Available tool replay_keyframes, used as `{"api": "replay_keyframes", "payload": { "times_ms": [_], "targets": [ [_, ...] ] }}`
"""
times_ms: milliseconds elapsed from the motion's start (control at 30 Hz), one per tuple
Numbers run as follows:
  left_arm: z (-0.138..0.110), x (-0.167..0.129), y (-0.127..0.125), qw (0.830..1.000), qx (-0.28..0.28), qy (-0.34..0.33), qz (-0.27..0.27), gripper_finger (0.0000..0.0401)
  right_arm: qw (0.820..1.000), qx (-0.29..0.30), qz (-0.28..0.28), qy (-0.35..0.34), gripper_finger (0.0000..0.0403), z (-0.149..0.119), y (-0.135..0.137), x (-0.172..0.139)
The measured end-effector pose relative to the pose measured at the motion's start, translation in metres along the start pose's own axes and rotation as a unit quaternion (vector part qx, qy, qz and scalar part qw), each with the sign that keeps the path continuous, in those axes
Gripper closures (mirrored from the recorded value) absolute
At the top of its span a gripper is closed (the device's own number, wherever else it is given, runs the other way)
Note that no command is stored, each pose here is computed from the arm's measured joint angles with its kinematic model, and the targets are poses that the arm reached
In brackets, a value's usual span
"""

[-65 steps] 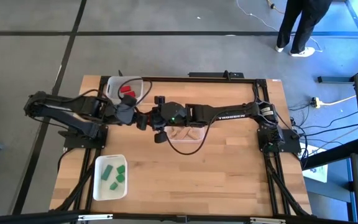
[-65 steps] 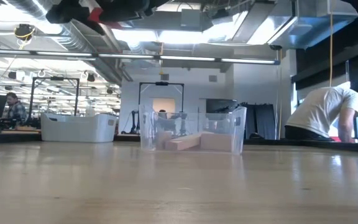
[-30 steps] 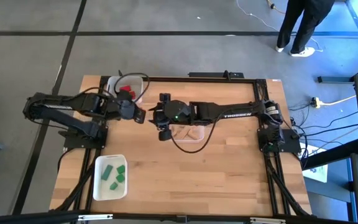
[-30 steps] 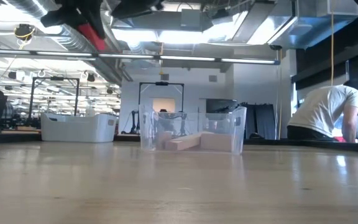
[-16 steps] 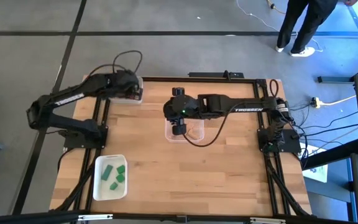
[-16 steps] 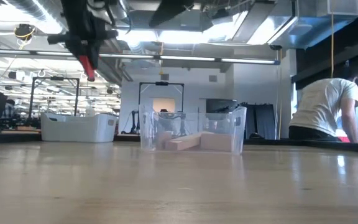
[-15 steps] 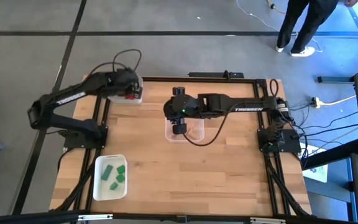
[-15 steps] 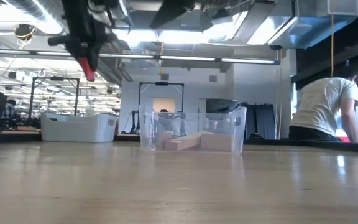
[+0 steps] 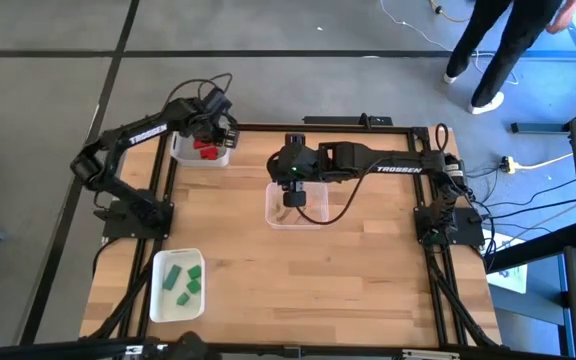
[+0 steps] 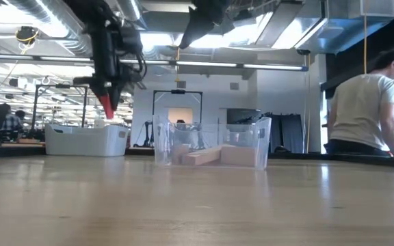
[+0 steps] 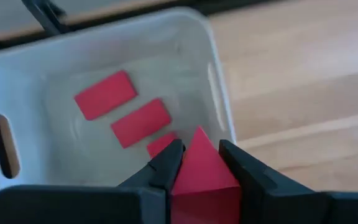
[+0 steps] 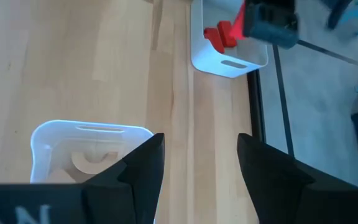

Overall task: Sort & place blocks by color
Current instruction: Put the red block into the gray bin, then return to Home Position

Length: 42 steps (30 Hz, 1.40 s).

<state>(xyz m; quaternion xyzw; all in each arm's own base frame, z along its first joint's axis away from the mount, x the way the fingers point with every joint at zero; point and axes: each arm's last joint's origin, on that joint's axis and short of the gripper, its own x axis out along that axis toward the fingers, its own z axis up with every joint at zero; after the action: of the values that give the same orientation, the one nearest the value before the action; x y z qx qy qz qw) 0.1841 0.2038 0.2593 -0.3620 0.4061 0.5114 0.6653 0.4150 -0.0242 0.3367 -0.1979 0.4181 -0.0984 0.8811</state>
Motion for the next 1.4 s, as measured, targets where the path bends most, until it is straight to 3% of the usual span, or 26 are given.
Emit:
{"api": "replay_keyframes", "payload": {
  "times_ms": [133,267,400,533,667,800,900,967,1167,1400],
  "targets": [
    [0.001,0.017,-0.001,0.999,0.003,0.024,0.022,0.0273,1.000,0.001,-0.001,0.001,0.0201,0.000,-0.001,0.000],
    [0.001,0.026,-0.003,0.999,0.010,0.028,0.039,0.0260,1.000,0.001,-0.001,0.001,0.0201,-0.001,-0.002,0.001],
    [0.001,0.024,-0.008,0.999,0.021,0.010,0.045,0.0260,1.000,0.001,-0.003,0.002,0.0201,-0.001,-0.003,0.001],
    [0.003,0.005,-0.007,0.998,0.055,-0.003,0.009,0.0260,0.999,0.008,-0.032,0.011,0.0206,-0.001,-0.004,0.001],
    [0.002,-0.024,-0.008,0.997,0.069,-0.027,-0.035,0.0271,0.998,0.016,-0.065,0.004,0.0248,0.008,-0.008,-0.013],
    [-0.007,-0.062,-0.007,0.991,0.088,-0.065,-0.075,0.0316,0.998,0.016,-0.064,-0.006,0.0326,0.017,-0.013,-0.032],
    [-0.019,-0.089,-0.004,0.981,0.116,-0.090,-0.124,0.0369,0.998,0.024,-0.063,0.004,0.0386,0.019,-0.020,-0.046],
    [-0.029,-0.105,-0.004,0.972,0.140,-0.104,-0.157,0.0393,0.998,0.024,-0.061,0.017,0.0393,0.018,-0.024,-0.055],
    [-0.059,-0.144,0.002,0.945,0.207,-0.146,-0.206,0.0400,0.997,0.037,-0.047,0.054,0.0399,0.014,-0.034,-0.089],
    [-0.091,-0.179,0.014,0.906,0.278,-0.207,-0.243,0.0401,0.985,0.105,-0.066,0.122,0.0401,-0.007,-0.043,-0.128]
  ]
}}
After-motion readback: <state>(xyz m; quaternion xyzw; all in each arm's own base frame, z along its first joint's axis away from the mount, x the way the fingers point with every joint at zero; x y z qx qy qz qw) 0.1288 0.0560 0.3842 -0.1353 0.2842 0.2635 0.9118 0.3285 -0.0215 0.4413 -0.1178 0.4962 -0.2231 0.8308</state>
